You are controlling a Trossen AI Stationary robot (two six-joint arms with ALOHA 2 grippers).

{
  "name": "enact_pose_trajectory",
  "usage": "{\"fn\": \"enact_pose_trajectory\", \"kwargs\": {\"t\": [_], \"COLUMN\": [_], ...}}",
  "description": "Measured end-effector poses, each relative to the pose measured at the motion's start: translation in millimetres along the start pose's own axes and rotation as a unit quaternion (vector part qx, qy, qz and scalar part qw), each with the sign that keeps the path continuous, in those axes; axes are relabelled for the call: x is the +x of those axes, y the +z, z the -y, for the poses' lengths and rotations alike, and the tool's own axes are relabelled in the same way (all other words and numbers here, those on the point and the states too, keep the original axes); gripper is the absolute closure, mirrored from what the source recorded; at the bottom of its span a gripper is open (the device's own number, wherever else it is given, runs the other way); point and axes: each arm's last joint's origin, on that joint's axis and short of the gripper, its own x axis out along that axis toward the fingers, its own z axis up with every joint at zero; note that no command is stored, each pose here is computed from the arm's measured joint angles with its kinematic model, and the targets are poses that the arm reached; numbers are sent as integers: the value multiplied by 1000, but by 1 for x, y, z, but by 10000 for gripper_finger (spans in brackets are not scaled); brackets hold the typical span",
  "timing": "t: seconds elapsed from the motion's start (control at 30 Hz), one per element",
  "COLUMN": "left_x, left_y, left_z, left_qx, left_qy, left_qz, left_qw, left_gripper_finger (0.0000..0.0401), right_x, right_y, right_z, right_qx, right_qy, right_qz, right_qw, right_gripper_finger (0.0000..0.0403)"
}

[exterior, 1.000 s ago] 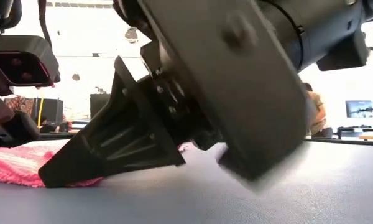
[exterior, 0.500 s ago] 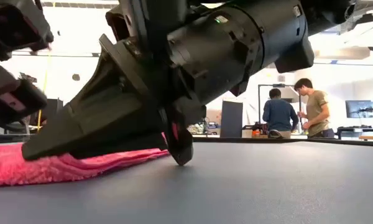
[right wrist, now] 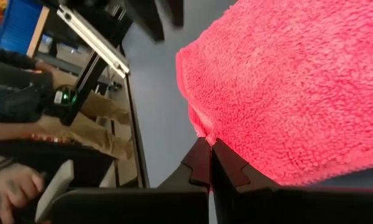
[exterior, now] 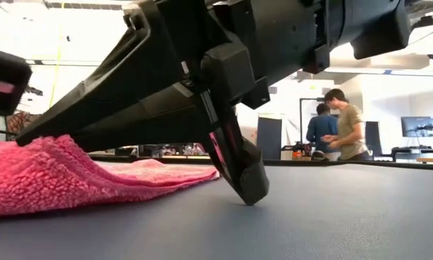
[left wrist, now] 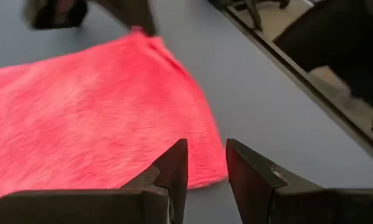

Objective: Roll towel
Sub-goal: Roll the pink microfiber towel

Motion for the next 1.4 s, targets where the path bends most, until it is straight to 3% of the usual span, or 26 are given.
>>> {"fn": "enact_pose_trajectory", "kwargs": {"t": [0.27, 0.57, 0.8, 1.07, 1.23, 1.4], "left_x": [21, 2, 10, 31, 34, 36], "left_y": [-8, -1, -9, 0, 4, 3], "left_z": [21, 23, 25, 37, 38, 34], "left_qx": [93, 157, 237, 321, 325, 271], "left_qy": [39, 59, 47, 62, 64, 68], "left_qz": [-21, -79, -112, -130, -134, -141], "left_qw": [995, 983, 964, 936, 934, 950], "left_gripper_finger": [303, 303, 303, 303, 303, 330], "right_x": [0, 0, 0, -1, -1, -1], "right_y": [-2, -2, -1, -2, -2, -5], "right_z": [0, 0, 1, 1, 1, -1], "right_qx": [6, 5, 5, 6, 7, 5], "right_qy": [-4, -4, -7, -8, -8, -8], "right_qz": [4, 5, 13, 14, 14, 12], "right_qw": [1000, 1000, 1000, 1000, 1000, 1000], "right_gripper_finger": [385, 385, 384, 384, 384, 384]}}
